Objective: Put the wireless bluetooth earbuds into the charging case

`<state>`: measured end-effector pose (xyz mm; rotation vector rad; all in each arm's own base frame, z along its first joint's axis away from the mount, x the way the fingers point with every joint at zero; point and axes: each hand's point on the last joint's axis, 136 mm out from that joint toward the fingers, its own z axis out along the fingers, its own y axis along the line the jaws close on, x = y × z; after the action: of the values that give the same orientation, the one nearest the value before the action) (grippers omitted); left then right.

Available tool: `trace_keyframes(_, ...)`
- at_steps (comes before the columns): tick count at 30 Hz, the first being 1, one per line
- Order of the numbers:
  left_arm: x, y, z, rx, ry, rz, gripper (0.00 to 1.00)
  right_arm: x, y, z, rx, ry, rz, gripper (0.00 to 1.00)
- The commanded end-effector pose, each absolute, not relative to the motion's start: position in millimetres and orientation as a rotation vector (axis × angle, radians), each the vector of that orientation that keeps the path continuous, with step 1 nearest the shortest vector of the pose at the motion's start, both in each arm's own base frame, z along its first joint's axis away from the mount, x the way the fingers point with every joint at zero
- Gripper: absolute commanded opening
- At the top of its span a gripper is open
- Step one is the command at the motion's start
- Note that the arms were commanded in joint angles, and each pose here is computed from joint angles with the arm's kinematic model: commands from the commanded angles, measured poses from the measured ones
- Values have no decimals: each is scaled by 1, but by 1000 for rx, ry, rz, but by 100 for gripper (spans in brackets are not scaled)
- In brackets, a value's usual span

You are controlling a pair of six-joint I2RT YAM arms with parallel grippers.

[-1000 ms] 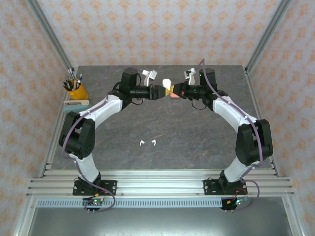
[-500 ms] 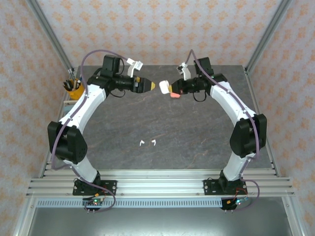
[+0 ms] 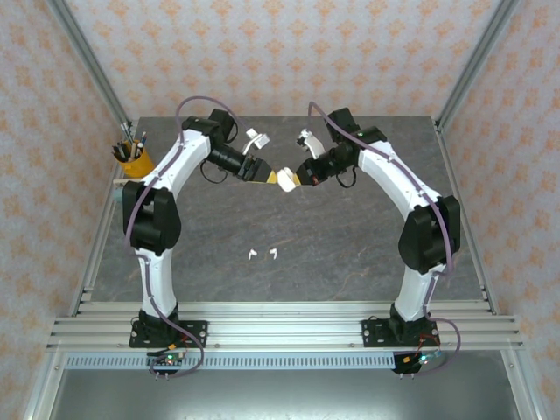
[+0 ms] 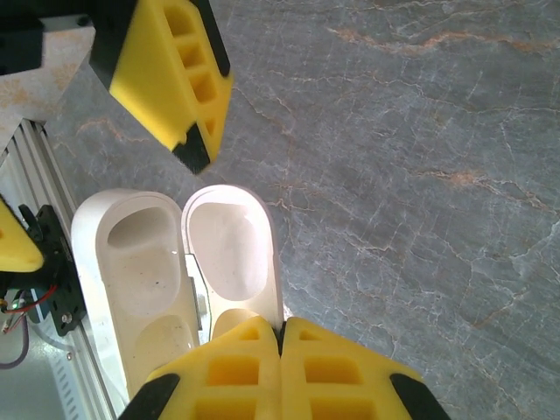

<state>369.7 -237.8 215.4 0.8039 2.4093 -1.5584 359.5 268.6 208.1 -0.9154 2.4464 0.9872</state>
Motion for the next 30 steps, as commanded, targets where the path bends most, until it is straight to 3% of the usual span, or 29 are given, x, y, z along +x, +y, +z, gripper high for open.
trace_keyframes(1,349,-238,236,849,2342,-1716,66,353,276,210,-977,2417,1022,0)
trace_keyframes(10,338,-242,244,875,2245,-1912,62,347,288,204,-1015,2429,1045,0)
trace_keyframes(30,331,-253,222,871,2273,-1981,52,347,303,209,-1054,2418,1044,0)
